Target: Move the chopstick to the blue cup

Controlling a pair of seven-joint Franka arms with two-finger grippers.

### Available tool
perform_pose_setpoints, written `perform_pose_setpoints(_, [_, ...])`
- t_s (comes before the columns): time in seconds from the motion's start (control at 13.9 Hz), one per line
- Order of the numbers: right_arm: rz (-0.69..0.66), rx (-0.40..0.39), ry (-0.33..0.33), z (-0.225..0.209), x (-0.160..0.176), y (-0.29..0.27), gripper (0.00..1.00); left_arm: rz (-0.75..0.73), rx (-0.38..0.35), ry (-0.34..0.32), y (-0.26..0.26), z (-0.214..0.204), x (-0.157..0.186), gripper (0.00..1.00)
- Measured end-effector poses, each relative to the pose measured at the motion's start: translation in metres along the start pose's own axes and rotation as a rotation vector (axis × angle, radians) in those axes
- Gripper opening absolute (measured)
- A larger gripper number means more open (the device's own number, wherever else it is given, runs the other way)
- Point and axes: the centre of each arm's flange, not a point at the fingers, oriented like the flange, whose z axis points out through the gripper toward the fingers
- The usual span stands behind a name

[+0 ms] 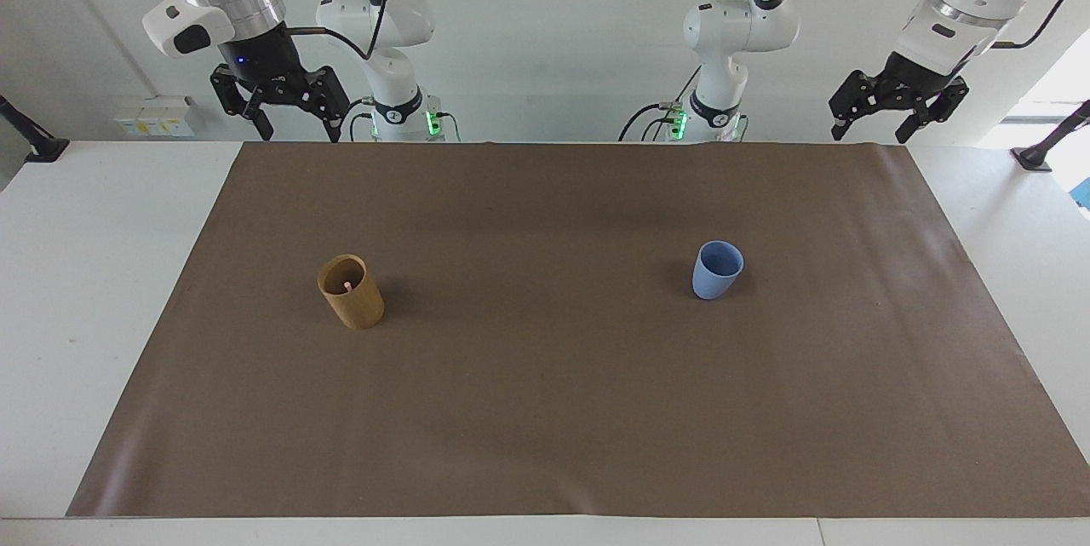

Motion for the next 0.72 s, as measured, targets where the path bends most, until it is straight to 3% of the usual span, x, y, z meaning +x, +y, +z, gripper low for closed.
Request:
perform_pose_setpoints(0.36, [0.000,0.000,0.000,0.000,0.000,0.000,1.00,-0.001,-0.001,-0.021,0.000,0.015,0.001,1.00])
perform_pose_setpoints(0.72, [0.000,0.000,0.000,0.000,0.000,0.000,1.00,-0.019,-0.017,-0.034,0.000,0.085,0.014,1.00])
